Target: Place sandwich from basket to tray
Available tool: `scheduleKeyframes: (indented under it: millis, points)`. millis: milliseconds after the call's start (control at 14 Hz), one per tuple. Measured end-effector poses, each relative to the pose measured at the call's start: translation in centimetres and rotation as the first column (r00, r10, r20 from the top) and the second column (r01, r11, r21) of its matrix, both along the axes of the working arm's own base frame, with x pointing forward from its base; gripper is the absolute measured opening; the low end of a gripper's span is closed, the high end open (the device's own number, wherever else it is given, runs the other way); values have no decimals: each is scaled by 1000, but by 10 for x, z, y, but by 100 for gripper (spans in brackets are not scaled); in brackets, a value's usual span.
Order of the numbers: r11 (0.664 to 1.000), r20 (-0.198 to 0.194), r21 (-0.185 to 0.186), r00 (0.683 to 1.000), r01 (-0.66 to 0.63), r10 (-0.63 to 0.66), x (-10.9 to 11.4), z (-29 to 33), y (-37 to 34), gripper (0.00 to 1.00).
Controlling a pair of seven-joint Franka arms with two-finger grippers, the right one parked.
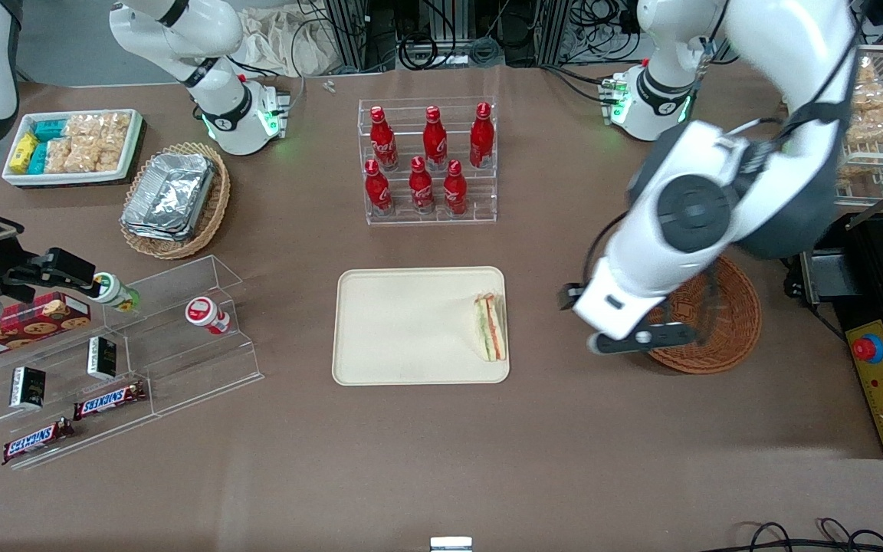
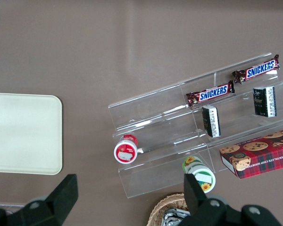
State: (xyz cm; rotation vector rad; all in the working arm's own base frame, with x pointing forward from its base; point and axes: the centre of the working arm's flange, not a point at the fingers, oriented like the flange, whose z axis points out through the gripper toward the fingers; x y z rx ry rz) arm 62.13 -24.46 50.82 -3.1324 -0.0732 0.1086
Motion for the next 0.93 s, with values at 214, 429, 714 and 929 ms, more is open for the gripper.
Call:
scheduleKeyframes:
  millis: [214, 429, 714, 929]
  points:
    - [997, -7, -10, 997, 77, -77, -15, 22, 63, 100]
    - [992, -15, -3, 992, 125, -125, -33, 31, 105, 100]
    - [984, -30, 18, 983, 179, -179, -38, 24, 143, 100]
    - [974, -43, 25, 973, 227, -226, -36, 15, 185, 100]
